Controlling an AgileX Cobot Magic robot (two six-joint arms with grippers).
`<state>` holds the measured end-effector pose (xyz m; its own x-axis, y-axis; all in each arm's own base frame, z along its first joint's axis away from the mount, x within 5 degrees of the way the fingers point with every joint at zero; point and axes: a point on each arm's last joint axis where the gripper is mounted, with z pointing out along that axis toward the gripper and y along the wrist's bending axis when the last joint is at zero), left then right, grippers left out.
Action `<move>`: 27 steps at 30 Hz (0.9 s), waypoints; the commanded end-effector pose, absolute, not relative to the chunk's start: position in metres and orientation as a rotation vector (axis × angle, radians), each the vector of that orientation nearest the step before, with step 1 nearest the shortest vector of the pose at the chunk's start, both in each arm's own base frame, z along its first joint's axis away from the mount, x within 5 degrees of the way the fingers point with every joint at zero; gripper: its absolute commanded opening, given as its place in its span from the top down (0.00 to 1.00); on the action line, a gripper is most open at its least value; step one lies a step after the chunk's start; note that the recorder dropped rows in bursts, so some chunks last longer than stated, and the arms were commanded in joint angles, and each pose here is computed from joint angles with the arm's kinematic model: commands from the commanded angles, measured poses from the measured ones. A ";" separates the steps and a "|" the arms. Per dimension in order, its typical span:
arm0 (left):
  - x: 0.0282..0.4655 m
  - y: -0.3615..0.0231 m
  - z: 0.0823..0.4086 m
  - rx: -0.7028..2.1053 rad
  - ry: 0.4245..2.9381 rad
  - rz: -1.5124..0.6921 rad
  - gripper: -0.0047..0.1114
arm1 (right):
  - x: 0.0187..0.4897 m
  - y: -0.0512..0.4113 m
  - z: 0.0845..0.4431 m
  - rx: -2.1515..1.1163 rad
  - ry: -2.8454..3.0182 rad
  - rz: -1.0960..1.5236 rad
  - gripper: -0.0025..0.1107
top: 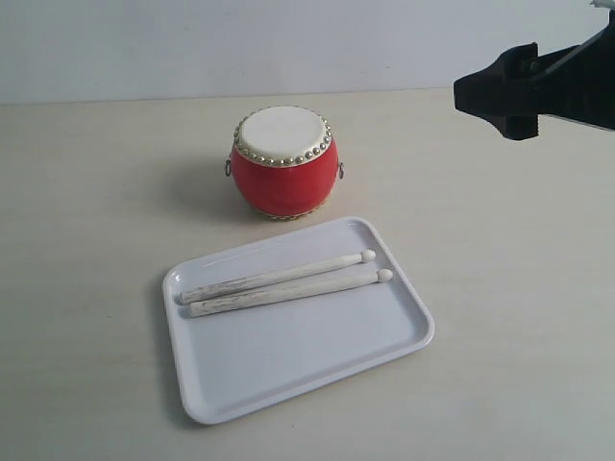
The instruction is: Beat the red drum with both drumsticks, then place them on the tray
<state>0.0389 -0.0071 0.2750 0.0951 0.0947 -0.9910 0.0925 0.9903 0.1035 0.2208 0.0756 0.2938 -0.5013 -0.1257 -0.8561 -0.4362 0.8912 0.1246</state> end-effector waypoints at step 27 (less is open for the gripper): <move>0.048 0.002 0.231 0.054 1.652 0.051 0.96 | 0.221 0.074 0.293 -0.398 2.087 0.396 0.05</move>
